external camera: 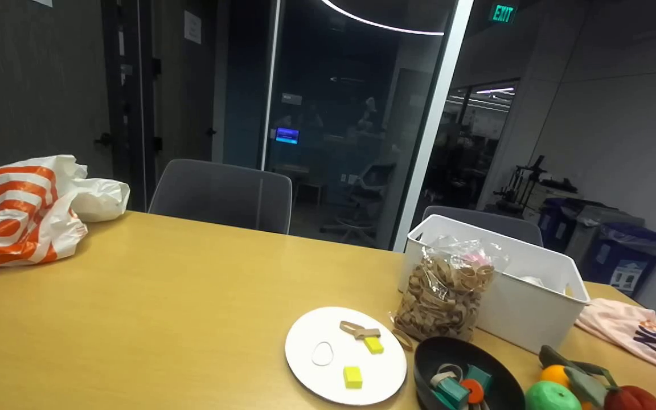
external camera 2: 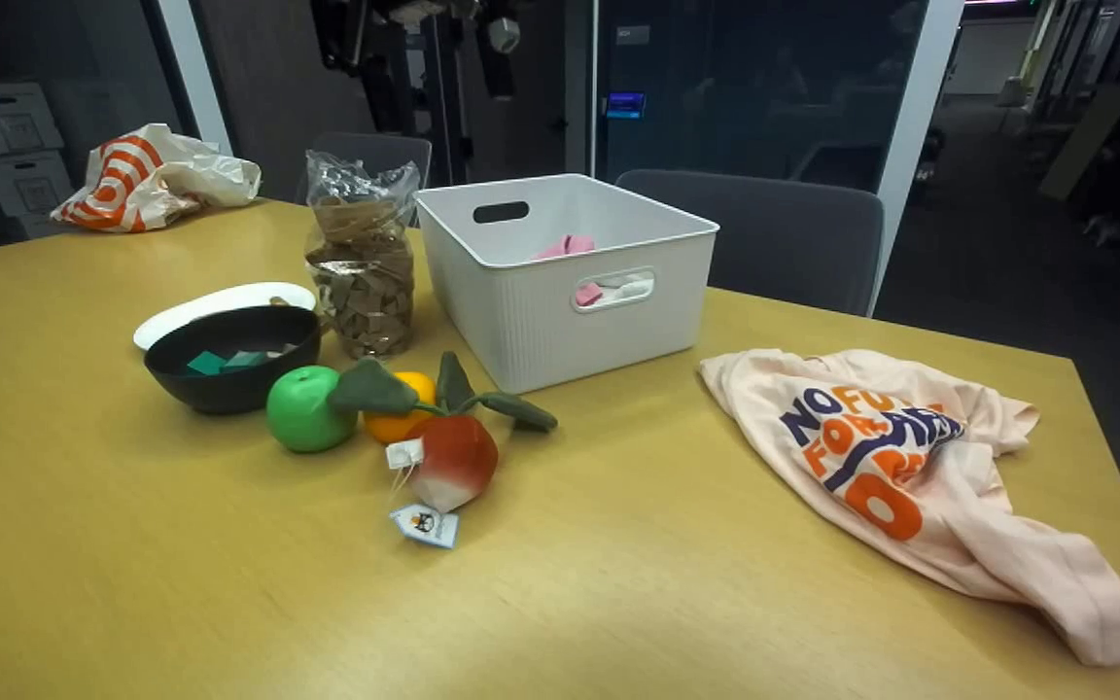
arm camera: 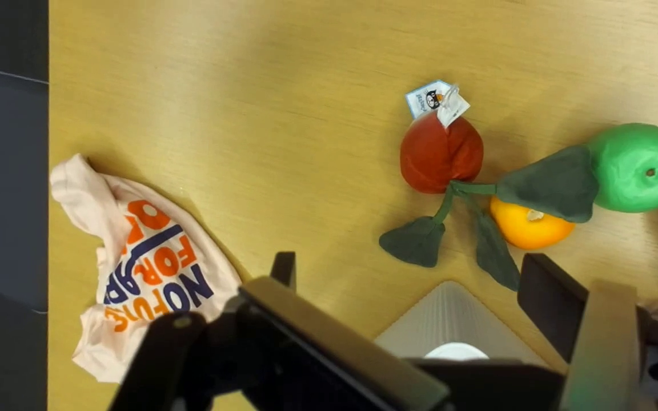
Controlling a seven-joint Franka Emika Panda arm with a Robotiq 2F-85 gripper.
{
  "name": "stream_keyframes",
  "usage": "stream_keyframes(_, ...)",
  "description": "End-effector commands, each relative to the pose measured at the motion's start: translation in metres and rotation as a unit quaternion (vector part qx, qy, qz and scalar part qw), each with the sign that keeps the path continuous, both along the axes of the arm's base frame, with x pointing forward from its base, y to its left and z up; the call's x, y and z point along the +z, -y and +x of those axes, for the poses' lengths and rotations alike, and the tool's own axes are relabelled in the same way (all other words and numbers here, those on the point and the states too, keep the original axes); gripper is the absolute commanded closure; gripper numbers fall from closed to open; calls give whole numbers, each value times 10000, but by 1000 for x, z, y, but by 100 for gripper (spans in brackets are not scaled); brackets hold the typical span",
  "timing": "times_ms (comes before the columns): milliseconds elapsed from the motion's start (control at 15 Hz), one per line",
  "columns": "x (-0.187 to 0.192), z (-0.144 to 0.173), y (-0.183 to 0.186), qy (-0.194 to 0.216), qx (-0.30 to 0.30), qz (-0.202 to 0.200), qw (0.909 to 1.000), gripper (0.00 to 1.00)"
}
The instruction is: Put the pink shirt on the edge of the basket
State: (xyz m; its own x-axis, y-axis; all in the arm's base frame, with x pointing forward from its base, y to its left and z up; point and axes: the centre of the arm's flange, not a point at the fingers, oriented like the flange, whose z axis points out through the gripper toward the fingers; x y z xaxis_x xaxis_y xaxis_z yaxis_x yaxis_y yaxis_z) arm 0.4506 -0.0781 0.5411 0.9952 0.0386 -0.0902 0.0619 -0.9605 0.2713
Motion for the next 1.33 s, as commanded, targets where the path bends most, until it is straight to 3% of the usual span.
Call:
stream_keyframes(0, -22, 49, 37, -320, -627, -156, 9974, 0)
stream_keyframes(267, -72, 86, 92, -602, -1279, -121, 9899, 0)
stream_keyframes(600, -134, 110, 172, -727, -2018, 500, 9755, 0)
stream_keyframes(867, -175, 125, 214, -429, -2151, 863, 9718, 0)
stream_keyframes(1267, -228, 155, 235, 158, -1874, 964, 9774, 0)
